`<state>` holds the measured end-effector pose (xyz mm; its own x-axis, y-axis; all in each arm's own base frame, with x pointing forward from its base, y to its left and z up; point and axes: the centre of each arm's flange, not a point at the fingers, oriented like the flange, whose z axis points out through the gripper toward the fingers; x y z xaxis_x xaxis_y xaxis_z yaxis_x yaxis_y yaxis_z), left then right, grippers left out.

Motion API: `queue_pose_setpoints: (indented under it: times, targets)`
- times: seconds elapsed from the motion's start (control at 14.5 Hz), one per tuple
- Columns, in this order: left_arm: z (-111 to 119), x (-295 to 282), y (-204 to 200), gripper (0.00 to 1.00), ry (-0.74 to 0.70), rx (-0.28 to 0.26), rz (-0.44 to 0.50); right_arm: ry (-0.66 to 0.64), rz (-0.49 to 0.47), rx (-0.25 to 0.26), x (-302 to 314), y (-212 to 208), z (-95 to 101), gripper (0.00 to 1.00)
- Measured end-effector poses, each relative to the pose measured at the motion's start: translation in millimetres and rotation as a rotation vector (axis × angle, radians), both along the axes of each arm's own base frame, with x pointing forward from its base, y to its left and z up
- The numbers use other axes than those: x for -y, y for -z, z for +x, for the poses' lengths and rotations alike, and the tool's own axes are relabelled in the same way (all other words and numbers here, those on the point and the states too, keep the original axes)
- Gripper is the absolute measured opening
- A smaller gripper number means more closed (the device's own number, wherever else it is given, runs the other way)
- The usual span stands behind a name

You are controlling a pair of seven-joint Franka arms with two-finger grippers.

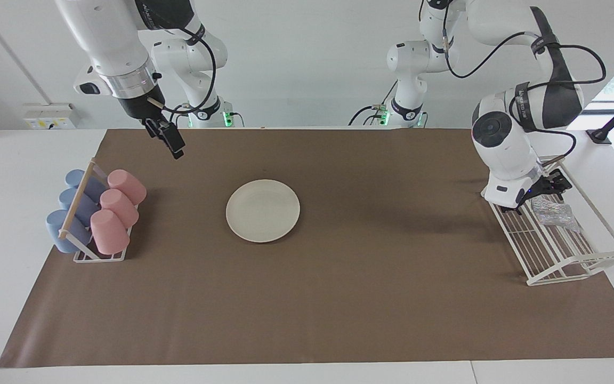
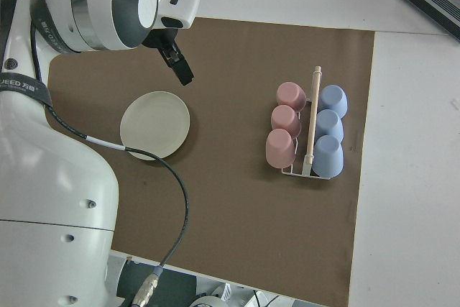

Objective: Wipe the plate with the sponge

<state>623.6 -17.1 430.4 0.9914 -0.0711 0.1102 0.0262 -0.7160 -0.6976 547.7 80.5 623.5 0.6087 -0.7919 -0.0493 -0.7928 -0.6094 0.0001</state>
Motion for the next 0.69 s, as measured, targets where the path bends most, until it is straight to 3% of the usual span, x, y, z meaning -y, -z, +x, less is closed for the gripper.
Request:
queue_pose_setpoints:
  times: [0.28,0.55,0.62,0.69]
  targets:
    - [6,-9,14,1.00,-0.020,0.021,0.007,0.127,0.011,0.009,-55,2,-3.4,1.00]
    - [8,-24,12,0.98,-0.025,0.034,0.015,0.290,0.041,-0.019,-88,0,33.8,1.00]
    - [8,-24,12,0.84,-0.025,0.034,0.015,0.329,0.045,-0.022,-105,2,42.7,1.00]
    - [8,-24,12,0.84,-0.024,0.035,0.015,0.355,0.048,-0.023,-124,5,48.3,1.00]
